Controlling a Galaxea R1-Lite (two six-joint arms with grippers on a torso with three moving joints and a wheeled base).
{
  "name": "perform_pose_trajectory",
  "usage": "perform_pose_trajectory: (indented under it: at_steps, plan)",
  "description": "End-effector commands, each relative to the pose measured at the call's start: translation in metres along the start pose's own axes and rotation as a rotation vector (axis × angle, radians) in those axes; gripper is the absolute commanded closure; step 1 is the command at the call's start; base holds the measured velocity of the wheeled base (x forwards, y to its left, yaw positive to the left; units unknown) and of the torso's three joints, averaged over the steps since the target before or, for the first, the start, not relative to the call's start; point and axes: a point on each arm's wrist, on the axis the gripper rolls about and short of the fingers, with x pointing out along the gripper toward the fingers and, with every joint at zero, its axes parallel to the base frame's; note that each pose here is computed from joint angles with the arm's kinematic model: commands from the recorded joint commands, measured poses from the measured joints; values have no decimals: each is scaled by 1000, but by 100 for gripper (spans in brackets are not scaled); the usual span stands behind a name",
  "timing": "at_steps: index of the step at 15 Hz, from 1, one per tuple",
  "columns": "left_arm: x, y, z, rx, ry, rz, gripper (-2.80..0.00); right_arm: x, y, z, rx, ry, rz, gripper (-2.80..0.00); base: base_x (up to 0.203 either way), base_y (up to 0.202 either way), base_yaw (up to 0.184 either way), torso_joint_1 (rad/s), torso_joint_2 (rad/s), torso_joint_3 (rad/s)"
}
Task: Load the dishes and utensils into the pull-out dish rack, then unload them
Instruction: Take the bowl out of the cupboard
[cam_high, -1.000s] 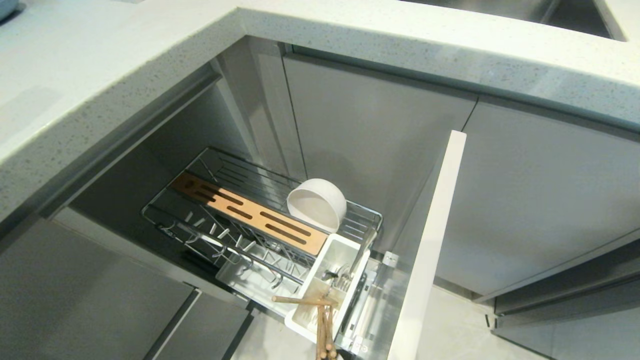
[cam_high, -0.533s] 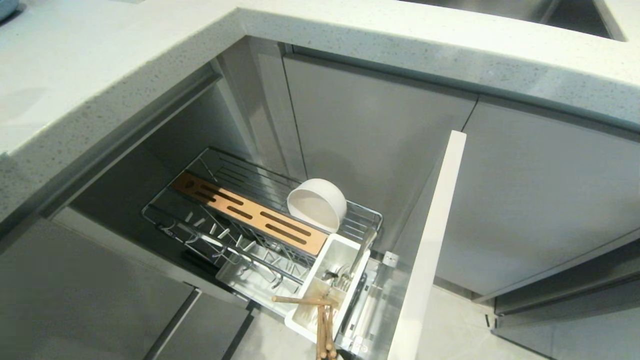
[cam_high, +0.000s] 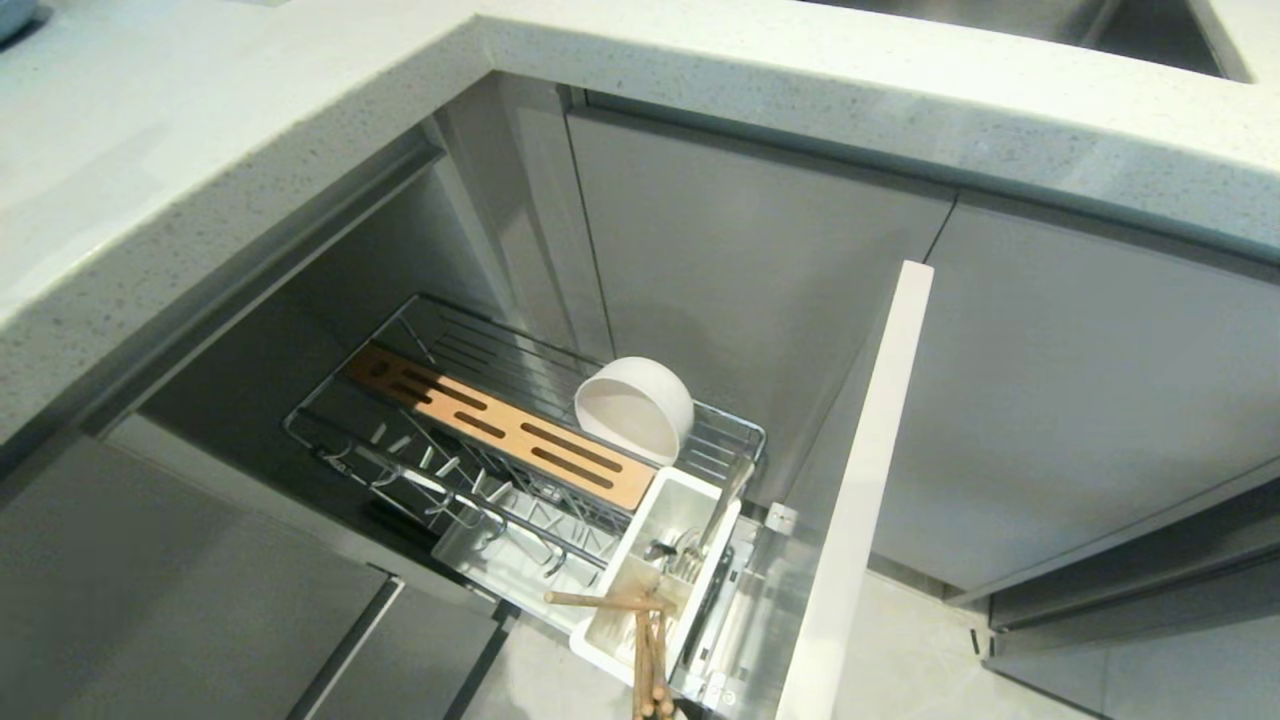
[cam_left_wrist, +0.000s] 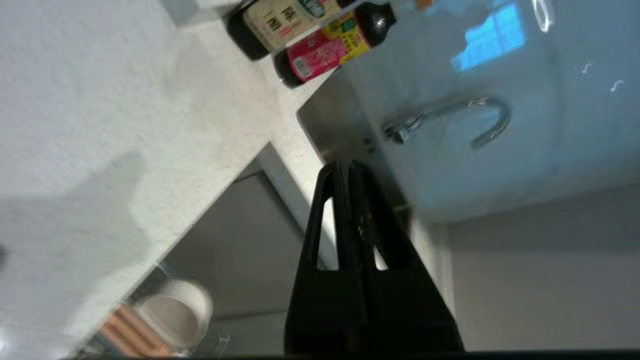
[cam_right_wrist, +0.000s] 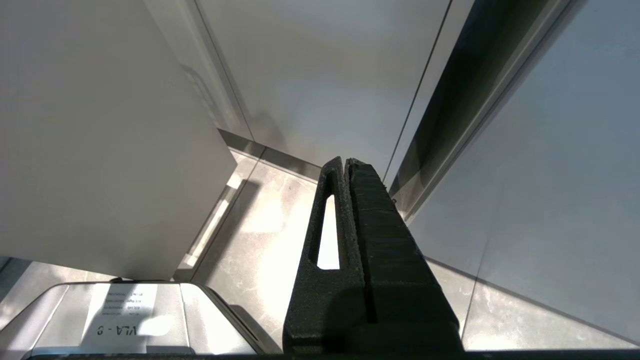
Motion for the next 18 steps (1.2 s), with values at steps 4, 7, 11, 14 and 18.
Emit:
perform_pose_trajectory:
  at_steps: [4, 7, 11, 14, 18]
  plan:
    - [94, 16, -55, -42, 124, 222, 0, 0, 0, 0, 0, 2, 0, 0, 0, 0, 0, 0, 0, 0]
    - [118, 17, -92, -56, 223, 269, 0, 0, 0, 0, 0, 2, 0, 0, 0, 0, 0, 0, 0, 0]
    - [133, 7, -148, 16, 218, 379, 0, 0, 0, 0, 0, 2, 0, 0, 0, 0, 0, 0, 0, 0]
    - [139, 2, -187, 38, 263, 413, 0, 0, 0, 0, 0, 2, 0, 0, 0, 0, 0, 0, 0, 0]
    - [140, 1, -232, 89, 318, 484, 0, 0, 0, 0, 0, 2, 0, 0, 0, 0, 0, 0, 0, 0]
